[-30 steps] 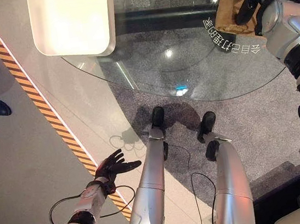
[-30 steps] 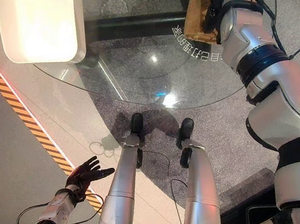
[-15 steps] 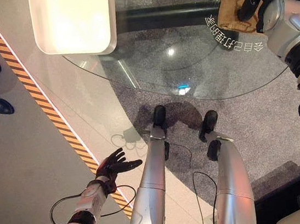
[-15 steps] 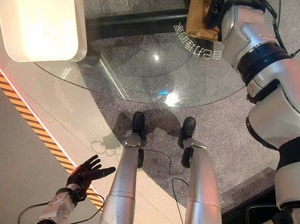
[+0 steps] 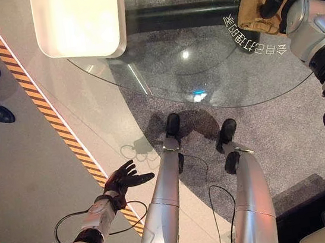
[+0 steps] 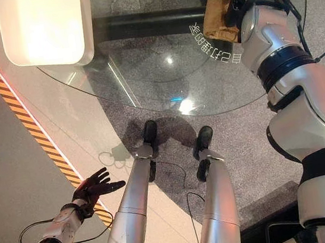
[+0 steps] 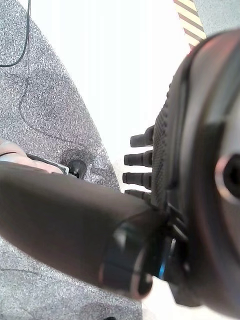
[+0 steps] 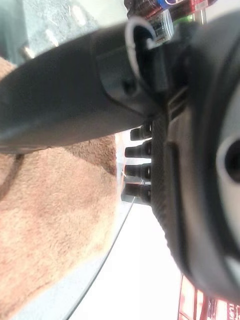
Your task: Wipe the table with a cloth and put it in the basket.
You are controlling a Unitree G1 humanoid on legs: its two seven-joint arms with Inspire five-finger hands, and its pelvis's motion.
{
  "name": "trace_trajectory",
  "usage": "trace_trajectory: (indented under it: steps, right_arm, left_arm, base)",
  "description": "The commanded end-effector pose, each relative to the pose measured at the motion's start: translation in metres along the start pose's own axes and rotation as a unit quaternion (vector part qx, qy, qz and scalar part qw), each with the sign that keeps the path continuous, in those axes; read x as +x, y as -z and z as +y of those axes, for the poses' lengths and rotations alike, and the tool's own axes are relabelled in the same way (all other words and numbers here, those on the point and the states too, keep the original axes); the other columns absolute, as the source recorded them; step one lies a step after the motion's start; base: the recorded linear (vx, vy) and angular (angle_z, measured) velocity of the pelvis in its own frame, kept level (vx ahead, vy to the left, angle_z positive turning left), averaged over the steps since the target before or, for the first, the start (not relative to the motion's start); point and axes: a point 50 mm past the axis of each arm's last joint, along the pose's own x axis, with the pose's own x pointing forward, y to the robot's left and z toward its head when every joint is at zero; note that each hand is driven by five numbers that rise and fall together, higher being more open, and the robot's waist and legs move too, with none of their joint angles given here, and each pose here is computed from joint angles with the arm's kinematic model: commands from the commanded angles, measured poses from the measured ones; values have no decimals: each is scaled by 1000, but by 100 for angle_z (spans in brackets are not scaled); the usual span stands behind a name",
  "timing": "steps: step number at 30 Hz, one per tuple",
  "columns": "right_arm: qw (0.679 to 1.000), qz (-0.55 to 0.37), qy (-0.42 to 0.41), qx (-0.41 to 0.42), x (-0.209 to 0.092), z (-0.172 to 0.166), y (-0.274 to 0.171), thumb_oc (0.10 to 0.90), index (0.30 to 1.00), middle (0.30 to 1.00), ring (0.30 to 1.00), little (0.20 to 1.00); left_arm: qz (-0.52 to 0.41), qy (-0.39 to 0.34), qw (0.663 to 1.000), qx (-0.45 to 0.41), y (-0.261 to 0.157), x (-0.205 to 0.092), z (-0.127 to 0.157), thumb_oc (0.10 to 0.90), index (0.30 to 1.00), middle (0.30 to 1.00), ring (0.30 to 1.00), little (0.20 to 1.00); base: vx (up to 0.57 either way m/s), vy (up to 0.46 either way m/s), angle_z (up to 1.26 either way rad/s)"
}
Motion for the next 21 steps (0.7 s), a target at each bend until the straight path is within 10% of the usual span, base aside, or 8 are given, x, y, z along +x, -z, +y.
trace_trajectory:
  steps: [1, 21]
  right_arm:
    - [986, 51, 149, -50, 12, -76, 27, 800, 900, 900, 900, 900]
    - [992, 58, 80, -78, 15, -72, 28, 800, 900, 900, 900, 900]
  left_arm:
    - [50, -38, 998, -11, 42, -24, 28, 800, 900, 900, 900, 900]
    - [44, -41, 998, -13, 37, -27, 37, 800, 900, 900, 900, 900]
  base:
    - [0, 0, 0]
    - [0, 0, 0]
